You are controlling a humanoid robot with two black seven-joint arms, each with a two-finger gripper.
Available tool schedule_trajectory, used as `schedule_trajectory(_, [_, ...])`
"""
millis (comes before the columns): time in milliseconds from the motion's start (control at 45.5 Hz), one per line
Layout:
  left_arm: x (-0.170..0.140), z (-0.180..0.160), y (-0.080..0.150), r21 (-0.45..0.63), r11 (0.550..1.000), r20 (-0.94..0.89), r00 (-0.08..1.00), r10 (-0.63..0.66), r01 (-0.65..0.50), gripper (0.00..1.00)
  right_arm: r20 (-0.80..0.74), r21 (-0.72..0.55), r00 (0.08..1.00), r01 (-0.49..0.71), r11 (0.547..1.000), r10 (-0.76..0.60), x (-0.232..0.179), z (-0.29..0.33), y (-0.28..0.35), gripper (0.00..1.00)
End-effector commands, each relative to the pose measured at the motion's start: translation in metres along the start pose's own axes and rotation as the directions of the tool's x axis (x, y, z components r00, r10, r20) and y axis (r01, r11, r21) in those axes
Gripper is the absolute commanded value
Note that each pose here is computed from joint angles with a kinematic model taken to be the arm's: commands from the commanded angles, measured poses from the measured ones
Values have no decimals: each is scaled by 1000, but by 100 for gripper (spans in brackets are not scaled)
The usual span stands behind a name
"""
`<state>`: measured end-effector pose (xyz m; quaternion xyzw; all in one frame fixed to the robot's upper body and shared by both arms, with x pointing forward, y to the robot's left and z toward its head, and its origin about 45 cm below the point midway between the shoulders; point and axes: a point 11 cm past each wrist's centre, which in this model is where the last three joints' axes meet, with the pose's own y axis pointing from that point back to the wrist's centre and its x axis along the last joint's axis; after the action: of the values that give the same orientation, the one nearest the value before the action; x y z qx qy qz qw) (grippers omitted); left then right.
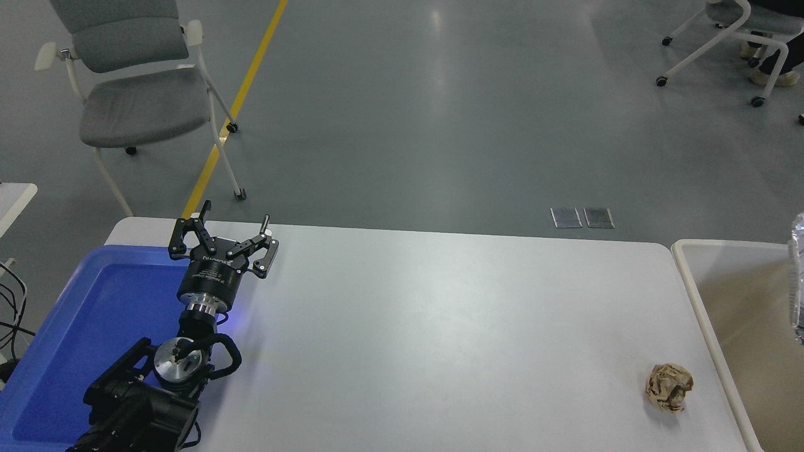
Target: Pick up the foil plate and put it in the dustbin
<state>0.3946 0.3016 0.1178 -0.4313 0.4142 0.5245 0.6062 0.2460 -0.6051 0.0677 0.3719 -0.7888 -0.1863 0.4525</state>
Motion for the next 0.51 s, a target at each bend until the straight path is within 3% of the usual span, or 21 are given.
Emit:
schedule_trajectory(0, [0,-1,0,0,1000,-1,1000,0,0,99,120,-91,993,-9,996,20,-15,41,2,0])
schedule_trajectory(440, [0,-1,0,0,1000,-1,1000,0,0,99,86,-104,996,5,995,4,-26,55,3,0])
schedule_trajectory(462, [0,0,0,0,1000,1,1000,0,0,99,86,-104,996,6,995,3,-26,55,3,12])
schedule_trajectory(484, [0,-1,0,0,1000,-1,1000,0,0,99,90,-103,996,5,995,4,-26,54,3,49])
